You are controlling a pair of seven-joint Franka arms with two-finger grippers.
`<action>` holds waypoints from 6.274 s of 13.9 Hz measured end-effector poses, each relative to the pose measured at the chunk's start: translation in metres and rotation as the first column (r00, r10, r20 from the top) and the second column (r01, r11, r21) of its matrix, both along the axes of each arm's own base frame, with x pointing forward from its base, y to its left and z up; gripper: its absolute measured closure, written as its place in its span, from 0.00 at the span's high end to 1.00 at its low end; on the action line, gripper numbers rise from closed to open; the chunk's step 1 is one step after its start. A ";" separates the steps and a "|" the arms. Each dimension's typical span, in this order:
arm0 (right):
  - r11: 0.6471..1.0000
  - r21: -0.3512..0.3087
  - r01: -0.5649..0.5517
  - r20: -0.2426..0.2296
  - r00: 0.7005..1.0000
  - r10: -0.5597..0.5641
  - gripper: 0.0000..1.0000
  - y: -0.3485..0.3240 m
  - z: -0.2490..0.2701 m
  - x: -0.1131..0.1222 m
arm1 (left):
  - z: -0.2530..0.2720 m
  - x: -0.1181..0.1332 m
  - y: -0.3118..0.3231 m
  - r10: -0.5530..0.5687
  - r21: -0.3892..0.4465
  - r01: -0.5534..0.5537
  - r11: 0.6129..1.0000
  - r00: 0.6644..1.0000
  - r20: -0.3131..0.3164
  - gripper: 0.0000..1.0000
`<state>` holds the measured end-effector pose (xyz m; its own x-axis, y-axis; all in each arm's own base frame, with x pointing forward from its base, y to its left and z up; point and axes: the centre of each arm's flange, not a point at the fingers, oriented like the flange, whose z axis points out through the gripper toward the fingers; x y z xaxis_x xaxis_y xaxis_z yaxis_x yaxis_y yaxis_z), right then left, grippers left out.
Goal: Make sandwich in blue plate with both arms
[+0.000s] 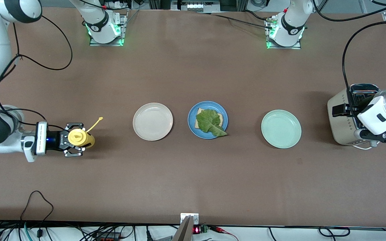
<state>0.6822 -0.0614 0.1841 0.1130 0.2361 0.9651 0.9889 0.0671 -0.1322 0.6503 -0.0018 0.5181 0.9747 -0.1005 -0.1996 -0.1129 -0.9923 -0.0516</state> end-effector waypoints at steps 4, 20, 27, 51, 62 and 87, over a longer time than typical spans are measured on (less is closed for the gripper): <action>0.993 0.116 0.031 -0.025 0.999 -0.028 0.43 -0.014 -0.067 -0.022 | 0.000 0.000 0.003 0.004 0.000 -0.004 1.000 1.000 0.000 1.00; 0.997 0.074 0.019 0.040 0.999 -0.022 1.00 -0.079 -0.078 -0.039 | -0.009 -0.018 0.160 0.072 0.100 -0.074 0.992 0.997 0.017 1.00; 0.939 -0.344 -0.006 -0.043 0.999 -0.010 1.00 -0.166 0.041 -0.038 | -0.074 -0.090 0.203 0.042 0.083 -0.048 0.995 0.997 0.063 1.00; 0.055 -0.969 0.242 0.057 0.431 -0.901 1.00 0.088 0.396 -0.098 | -0.097 -0.099 0.273 0.019 -0.045 -0.017 0.999 0.999 0.038 0.13; -0.025 -0.962 0.273 0.079 0.188 -0.979 1.00 0.093 0.429 -0.114 | 0.028 -0.067 0.169 -0.064 -0.025 0.063 0.998 0.998 -0.022 0.09; -0.042 -0.959 0.280 0.090 0.162 -0.983 1.00 0.097 0.436 -0.121 | -0.285 -0.061 -0.235 0.142 -0.872 -0.236 0.429 0.971 -0.193 0.09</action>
<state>0.5611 0.0352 0.6205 0.9977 0.0531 0.0429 0.0537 -0.9985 -0.0109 0.5893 -0.2369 0.2333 0.9782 -0.0830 -0.1905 0.1267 -0.4881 0.8635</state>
